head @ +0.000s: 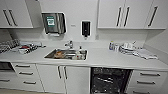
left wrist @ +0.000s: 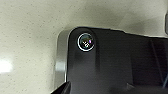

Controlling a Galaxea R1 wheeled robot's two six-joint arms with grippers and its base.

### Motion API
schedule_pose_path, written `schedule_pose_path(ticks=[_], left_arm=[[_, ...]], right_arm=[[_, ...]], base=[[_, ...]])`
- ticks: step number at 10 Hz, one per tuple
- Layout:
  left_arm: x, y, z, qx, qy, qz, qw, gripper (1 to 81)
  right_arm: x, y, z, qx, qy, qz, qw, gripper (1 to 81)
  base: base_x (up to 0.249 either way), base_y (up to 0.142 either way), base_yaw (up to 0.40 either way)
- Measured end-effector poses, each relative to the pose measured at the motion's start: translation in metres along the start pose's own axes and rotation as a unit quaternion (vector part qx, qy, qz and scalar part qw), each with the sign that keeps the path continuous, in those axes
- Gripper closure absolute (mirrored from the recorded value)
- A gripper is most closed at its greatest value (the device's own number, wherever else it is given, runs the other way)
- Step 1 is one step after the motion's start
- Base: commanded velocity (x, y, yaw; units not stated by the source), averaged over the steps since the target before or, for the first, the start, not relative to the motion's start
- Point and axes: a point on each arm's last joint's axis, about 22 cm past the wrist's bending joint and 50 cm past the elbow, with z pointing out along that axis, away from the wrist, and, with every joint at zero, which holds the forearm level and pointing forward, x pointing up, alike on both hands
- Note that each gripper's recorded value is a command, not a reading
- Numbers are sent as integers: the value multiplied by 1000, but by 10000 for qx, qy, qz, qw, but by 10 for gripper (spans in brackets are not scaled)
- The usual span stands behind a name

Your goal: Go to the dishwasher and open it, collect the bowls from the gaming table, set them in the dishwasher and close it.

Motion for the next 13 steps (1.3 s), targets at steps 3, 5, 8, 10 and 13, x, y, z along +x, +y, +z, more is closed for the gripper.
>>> schedule_pose_path(ticks=[3, 5, 8, 10, 13], left_arm=[[4, -4, 7, 423, -41, 394, 9983, 10], [4, -10, 9, 730, -73, 769, 9943, 10], [4, -10, 12, 908, -89, 1090, 9899, 10], [9, 13, 20, 731, 71, 979, 9925, 10], [24, 57, 32, 405, 359, 700, 9961, 10]], right_arm=[[-2, -10, 3, 55, -22, -3, 10000, 10], [-3, -11, 4, 59, -27, -2, 10000, 10], [-8, -19, 8, 74, -64, -24, 9999, 10], [-14, -26, 13, 42, -94, -41, 9999, 10], [-17, -6, 14, -267, -63, -12, 9996, 10]], base=[[0, 0, 0], [0, 0, 0], [0, 0, 0], [0, 0, 0], [0, 0, 0]])
